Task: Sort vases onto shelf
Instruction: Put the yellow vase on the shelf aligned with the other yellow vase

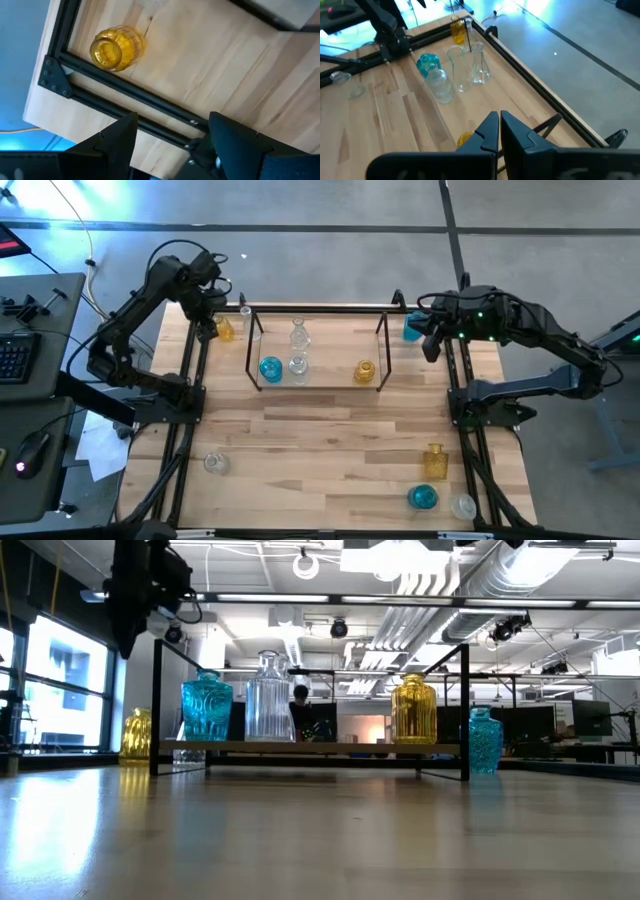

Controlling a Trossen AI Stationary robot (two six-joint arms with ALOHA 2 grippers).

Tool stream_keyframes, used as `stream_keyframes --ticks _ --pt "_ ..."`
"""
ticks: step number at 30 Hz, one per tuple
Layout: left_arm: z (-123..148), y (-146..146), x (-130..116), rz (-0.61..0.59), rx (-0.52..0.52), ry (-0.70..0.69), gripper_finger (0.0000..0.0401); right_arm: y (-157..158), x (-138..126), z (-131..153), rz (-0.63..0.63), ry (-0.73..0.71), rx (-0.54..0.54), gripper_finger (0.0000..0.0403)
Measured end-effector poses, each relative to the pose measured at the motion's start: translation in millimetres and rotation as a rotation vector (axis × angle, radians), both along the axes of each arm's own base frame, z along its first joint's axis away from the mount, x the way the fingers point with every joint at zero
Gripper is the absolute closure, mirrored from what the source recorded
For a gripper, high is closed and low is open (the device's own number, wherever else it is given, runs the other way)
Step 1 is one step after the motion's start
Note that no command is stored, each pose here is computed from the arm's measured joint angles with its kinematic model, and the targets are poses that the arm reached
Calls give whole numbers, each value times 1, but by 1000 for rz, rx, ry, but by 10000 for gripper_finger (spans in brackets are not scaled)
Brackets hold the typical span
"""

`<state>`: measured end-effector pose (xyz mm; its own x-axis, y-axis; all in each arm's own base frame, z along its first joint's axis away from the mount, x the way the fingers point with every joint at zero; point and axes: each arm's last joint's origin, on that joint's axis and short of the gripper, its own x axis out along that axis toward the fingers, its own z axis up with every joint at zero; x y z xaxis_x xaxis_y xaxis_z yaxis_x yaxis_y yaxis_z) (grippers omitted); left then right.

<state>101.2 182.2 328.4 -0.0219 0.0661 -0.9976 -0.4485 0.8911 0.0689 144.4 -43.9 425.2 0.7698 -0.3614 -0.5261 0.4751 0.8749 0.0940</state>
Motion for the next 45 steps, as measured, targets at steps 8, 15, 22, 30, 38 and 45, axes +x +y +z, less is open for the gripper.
stream_keyframes --ticks 8,15,22,30,38,45 --pt "-33 5 1 -16 -6 19 164 1 -2 -3 17 42 -5 403" --pt "-55 12 6 115 33 -55 164 1 -2 -3 30 39 6 403" --pt "-59 26 12 354 150 -183 164 1 -2 -3 41 41 7 403" --pt "-63 30 14 439 210 -193 164 3 -3 -4 78 41 38 403" --pt "-64 28 13 419 194 -168 164 4 -6 -1 72 3 68 403" --pt "-66 22 13 334 144 -137 165 5 -8 0 44 -26 109 403"
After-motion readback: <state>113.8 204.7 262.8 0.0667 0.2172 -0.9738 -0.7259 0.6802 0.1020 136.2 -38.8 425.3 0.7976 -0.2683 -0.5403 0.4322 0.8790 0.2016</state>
